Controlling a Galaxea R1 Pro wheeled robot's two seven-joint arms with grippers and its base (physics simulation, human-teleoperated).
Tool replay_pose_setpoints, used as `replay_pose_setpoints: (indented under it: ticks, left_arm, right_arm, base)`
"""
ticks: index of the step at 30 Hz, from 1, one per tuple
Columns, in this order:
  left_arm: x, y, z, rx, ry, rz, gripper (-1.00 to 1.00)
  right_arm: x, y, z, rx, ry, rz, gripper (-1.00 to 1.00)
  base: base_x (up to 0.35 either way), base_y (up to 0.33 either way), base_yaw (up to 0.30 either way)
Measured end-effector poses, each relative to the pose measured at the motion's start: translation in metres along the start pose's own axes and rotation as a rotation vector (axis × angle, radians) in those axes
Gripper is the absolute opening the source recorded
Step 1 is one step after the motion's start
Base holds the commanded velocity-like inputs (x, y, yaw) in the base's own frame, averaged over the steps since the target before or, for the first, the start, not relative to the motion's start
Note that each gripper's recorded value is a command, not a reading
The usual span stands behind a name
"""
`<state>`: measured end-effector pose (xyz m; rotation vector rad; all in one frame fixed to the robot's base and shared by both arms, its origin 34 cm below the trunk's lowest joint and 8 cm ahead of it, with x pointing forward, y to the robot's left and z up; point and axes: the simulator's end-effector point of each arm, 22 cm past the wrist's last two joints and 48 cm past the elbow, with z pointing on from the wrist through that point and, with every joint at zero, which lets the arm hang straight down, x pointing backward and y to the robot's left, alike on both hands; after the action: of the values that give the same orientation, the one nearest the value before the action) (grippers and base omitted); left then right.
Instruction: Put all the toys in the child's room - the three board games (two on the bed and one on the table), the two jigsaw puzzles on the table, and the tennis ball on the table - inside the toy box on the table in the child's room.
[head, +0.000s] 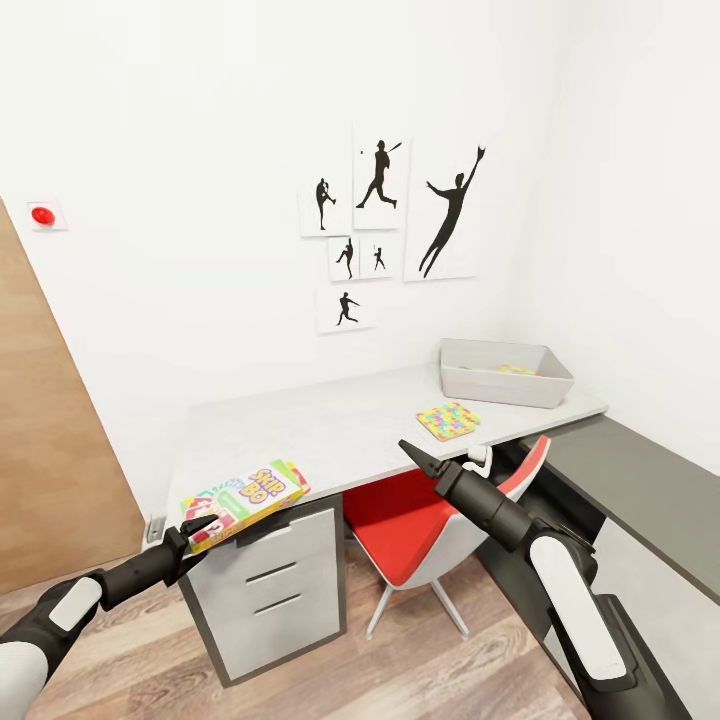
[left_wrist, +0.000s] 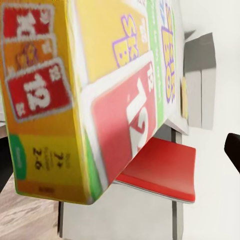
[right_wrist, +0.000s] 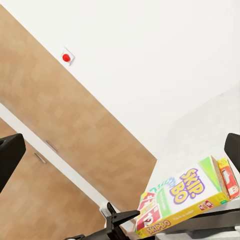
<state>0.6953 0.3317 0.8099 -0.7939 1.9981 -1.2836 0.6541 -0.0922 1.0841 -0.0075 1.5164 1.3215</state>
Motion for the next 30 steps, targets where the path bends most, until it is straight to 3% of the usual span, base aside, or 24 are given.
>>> replay_pose_setpoints:
  ticks: [30]
  left_arm:
    - [-0.002,0.011,0.000,-0.004,-0.006,0.002,1.00]
  right_arm:
    - [0.008,-0.007,-0.002,0.000,0.001,0.000,1.00]
  base:
    - [0.000,0.000,0.000]
